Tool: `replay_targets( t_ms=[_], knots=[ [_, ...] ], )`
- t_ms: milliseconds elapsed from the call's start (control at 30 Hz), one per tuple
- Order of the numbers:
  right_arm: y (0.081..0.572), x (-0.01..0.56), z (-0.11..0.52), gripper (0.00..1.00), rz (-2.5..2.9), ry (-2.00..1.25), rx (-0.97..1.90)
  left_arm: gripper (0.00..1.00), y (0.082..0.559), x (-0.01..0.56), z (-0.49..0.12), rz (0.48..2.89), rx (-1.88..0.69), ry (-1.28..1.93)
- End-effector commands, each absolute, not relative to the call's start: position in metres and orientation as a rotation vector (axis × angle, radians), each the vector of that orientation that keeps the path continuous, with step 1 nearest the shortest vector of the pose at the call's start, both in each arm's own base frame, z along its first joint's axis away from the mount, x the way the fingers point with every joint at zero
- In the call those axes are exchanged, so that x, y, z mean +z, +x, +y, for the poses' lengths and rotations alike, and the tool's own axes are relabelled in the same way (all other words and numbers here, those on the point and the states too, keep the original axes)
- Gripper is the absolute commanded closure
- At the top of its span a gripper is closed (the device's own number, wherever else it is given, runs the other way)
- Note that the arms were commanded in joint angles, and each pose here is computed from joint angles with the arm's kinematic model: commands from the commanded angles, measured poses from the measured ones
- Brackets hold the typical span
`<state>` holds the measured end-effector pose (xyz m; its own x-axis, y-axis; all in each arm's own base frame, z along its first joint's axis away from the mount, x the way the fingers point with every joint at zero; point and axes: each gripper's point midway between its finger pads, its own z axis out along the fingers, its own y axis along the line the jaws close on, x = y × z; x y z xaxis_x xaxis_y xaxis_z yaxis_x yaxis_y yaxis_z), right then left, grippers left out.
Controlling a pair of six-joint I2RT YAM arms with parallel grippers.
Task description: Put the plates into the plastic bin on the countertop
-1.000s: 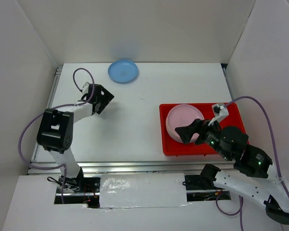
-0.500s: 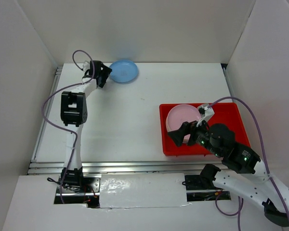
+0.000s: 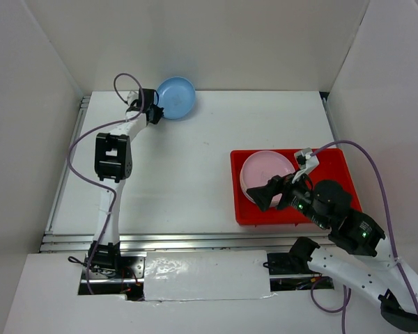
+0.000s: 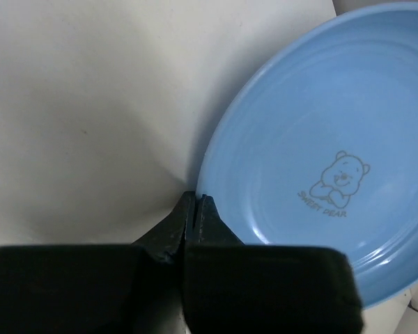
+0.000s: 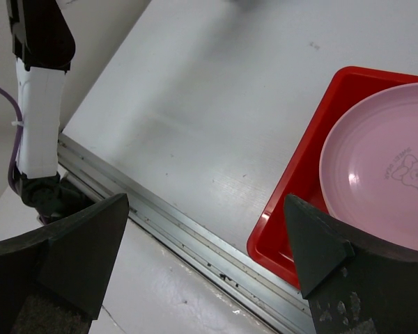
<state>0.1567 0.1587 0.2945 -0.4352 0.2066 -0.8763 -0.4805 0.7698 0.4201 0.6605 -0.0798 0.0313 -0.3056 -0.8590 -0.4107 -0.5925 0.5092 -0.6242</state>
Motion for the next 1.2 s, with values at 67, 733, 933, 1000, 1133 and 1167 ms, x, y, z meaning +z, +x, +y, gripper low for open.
replay_targets(
  t_ms=[67, 733, 933, 1000, 1133, 1167],
  knots=[
    [0.158, 0.309, 0.154, 0.0, 1.834, -0.206, 0.772, 1.0, 0.588, -0.011, -0.08, 2.215, -0.176, -1.19],
    [0.147, 0.356, 0.118, 0.0, 1.785, -0.044, 0.763, 1.0, 0.373, 0.211, -0.243, 2.17, -0.554, -0.366],
    [0.139, 0.366, 0.095, 0.0, 1.801, 0.066, 0.738, 1.0, 0.344, 0.211, -0.347, 2.277, -0.556, -0.082],
    [0.134, 0.364, 0.094, 0.0, 1.815, 0.068, 0.754, 1.0, 0.337, 0.19, -0.367, 2.332, -0.511, -0.033],
    [0.127, 0.36, 0.088, 0.0, 1.826, 0.087, 0.763, 1.0, 0.338, 0.176, -0.395, 2.354, -0.507, 0.0],
    [0.126, 0.359, 0.086, 0.0, 1.825, 0.091, 0.761, 1.0, 0.339, 0.174, -0.396, 2.362, -0.497, -0.003]
  ],
)
